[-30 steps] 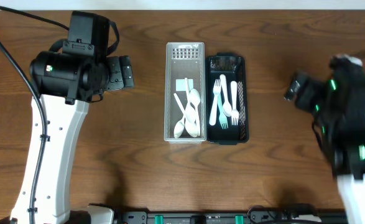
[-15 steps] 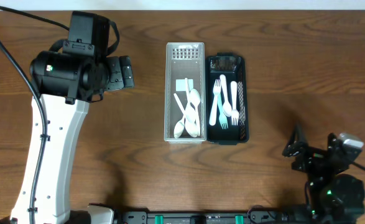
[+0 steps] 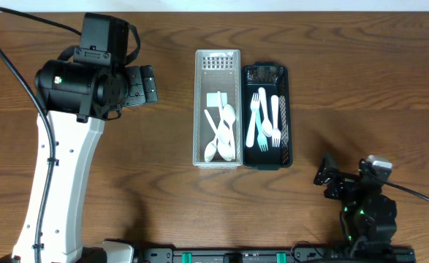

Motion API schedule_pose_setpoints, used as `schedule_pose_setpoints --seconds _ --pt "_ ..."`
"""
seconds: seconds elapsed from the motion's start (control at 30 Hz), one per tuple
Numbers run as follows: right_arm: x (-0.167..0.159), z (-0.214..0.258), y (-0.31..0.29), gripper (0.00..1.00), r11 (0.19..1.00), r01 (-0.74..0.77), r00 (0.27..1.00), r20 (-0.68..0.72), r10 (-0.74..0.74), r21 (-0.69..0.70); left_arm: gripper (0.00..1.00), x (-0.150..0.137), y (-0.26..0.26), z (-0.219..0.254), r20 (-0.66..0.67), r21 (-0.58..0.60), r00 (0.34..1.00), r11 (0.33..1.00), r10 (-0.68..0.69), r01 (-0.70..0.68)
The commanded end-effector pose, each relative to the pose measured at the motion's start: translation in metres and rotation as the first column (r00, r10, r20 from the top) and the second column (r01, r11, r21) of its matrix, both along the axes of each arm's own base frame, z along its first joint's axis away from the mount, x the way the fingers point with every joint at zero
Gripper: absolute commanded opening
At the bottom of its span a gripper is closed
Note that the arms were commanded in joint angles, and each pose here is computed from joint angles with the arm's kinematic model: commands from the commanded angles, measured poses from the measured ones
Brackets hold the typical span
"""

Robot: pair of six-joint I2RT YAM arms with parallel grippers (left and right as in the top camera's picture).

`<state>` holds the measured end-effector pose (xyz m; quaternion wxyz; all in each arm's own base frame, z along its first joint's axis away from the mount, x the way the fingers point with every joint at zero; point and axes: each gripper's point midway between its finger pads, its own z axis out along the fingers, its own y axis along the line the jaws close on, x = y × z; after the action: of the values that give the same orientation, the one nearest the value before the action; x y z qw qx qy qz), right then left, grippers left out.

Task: Pack container

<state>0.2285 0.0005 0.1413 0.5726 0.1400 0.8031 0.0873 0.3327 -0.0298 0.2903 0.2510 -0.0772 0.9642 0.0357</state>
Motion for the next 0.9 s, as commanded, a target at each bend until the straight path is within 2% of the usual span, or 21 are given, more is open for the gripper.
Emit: schedule_pose_setpoints --seconds 0.0,0.87 --pt "0.0029 -0.0107 0.0032 0.99 1.000 -0.021 1.000 0.004 0.021 -0.009 0.98 0.0006 0.0041 0.0001 -0.002 0.018 1.000 1.000 0.006 -0.006" --pt "0.0073 -0.0189 0.0052 0.99 1.000 -0.031 0.999 0.019 0.031 -0.005 0.98 0.0005 0.0041 0.0000 -0.002 0.018 1.000 1.000 0.006 -0.006"
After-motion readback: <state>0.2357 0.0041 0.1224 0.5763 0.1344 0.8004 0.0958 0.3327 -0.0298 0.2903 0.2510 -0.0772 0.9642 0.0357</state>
